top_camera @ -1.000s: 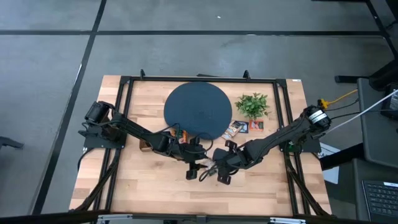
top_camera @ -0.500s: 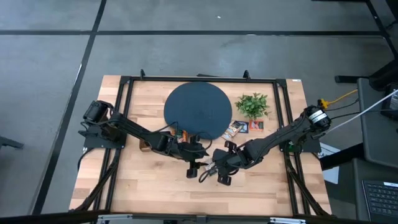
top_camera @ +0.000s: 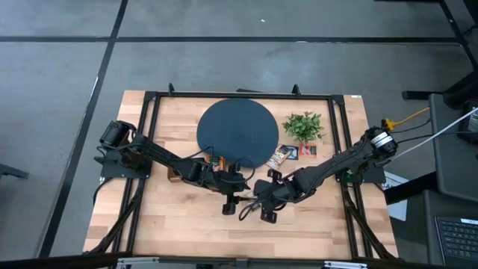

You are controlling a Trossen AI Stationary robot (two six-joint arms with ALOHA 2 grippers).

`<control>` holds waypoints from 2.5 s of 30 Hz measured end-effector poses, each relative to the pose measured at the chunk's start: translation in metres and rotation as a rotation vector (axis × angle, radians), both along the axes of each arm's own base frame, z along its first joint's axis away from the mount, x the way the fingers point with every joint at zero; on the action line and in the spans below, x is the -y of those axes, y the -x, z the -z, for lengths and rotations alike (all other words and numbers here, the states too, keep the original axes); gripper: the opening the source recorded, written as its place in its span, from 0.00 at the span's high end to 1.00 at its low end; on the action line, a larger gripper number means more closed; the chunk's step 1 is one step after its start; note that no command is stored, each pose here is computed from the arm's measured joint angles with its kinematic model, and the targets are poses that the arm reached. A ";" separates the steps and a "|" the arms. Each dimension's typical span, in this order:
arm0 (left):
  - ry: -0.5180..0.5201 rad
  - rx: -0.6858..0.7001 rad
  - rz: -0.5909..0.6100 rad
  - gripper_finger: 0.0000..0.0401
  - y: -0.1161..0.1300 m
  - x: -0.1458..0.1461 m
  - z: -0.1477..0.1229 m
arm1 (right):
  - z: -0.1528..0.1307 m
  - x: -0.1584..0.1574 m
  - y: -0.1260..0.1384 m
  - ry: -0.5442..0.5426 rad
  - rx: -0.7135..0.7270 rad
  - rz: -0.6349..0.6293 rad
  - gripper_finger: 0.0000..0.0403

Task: Pick & Place Tea
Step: Put the brown tea bag into the left section of the wooden organizer

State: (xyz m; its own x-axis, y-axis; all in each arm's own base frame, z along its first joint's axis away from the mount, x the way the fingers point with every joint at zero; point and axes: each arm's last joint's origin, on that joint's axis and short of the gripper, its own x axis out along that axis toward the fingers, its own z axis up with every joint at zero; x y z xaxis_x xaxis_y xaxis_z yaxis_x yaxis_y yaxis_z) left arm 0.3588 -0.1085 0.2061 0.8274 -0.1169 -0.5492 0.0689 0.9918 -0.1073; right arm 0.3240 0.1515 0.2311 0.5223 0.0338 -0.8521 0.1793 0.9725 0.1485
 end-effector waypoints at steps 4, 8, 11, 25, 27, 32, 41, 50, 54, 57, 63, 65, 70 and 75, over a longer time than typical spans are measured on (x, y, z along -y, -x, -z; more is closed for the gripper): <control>0.003 -0.009 0.004 0.55 0.000 0.000 0.001 | -0.001 0.000 -0.002 0.018 0.027 0.008 1.00; 0.026 -0.018 0.035 0.58 0.001 0.001 0.001 | -0.001 0.002 -0.003 0.020 0.034 0.008 1.00; 0.025 -0.036 0.041 0.63 0.002 0.001 0.002 | -0.002 0.003 -0.005 0.021 0.045 0.003 1.00; 0.015 -0.091 0.022 0.99 0.005 0.000 0.007 | -0.003 0.007 -0.008 0.027 0.059 -0.003 1.00; 0.011 -0.089 0.017 0.99 0.005 0.000 0.007 | -0.003 0.007 -0.008 0.028 0.060 -0.006 0.98; 0.006 -0.087 0.009 0.99 0.005 -0.001 0.007 | -0.002 0.007 -0.007 0.017 0.052 0.016 0.90; -0.067 -0.150 -0.024 0.99 0.028 0.001 -0.012 | 0.004 0.012 0.003 0.064 -0.065 0.064 0.74; -0.101 -0.057 -0.137 0.99 0.093 -0.009 -0.026 | 0.006 0.013 0.007 0.142 -0.069 0.088 0.71; -0.073 -0.018 -0.190 0.99 0.127 -0.020 -0.026 | 0.009 0.013 0.008 0.144 -0.073 0.090 0.71; -0.056 0.012 -0.211 0.99 0.151 -0.028 -0.026 | 0.013 0.014 0.009 0.140 -0.073 0.098 0.71; -0.073 -0.021 -0.171 0.99 0.198 -0.039 -0.024 | 0.029 0.016 0.013 0.118 -0.071 0.137 0.71; -0.086 -0.052 -0.157 0.99 0.212 -0.042 -0.023 | 0.035 0.016 0.014 0.109 -0.066 0.150 0.71; -0.069 -0.090 -0.191 0.99 0.243 -0.054 -0.019 | 0.049 0.018 0.018 0.099 -0.060 0.163 0.71; -0.023 -0.107 -0.244 0.99 0.260 -0.062 -0.010 | 0.055 0.017 0.017 0.068 -0.004 0.162 0.71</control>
